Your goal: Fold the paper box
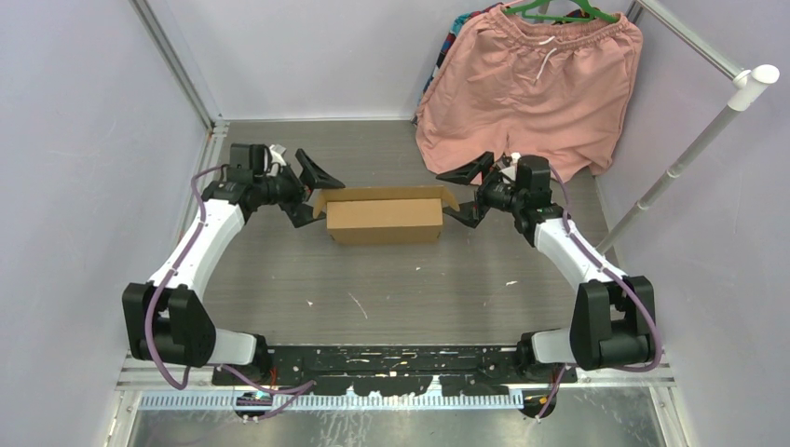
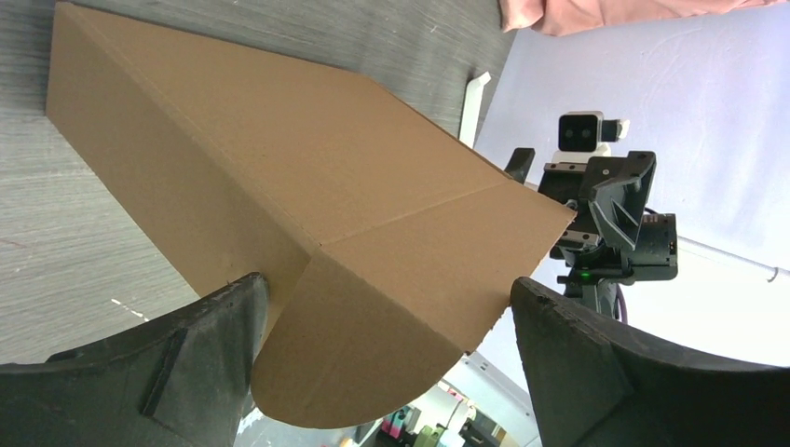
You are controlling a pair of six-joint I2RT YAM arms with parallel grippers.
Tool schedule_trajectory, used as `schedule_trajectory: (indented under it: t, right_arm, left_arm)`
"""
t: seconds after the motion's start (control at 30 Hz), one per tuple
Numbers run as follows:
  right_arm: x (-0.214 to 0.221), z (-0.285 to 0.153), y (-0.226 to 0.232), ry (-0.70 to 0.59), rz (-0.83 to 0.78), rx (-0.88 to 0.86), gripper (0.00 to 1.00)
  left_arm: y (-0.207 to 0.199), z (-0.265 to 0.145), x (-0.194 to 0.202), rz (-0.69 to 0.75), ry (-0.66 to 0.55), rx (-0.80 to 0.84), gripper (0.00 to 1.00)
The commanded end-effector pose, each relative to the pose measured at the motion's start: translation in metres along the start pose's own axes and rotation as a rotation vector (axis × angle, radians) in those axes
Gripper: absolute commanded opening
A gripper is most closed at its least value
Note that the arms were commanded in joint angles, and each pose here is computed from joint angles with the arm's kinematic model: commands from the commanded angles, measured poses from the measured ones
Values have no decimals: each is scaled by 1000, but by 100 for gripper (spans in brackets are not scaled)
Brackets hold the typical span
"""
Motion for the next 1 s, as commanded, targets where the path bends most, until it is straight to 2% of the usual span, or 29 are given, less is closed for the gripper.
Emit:
schedule_trajectory:
  t: [0.0, 0.97]
  right_arm:
    - [22, 5, 9, 204, 23, -42, 100]
    - [-14, 33, -17, 165, 44, 3, 100]
  left_arm:
    - [-39, -7, 23, 54, 224, 205, 100]
    - [-33, 11, -12, 109, 204, 253, 100]
Point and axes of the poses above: each gripper's point midway between its finger pads, its own z axis out along the fingers, its own y axis along the line the jaws close on, x = y × z, the point moved 7 cm from there along -z, back along the fingers, and after that the axes turned 6 degrees about -z, right-handed, at the moved point
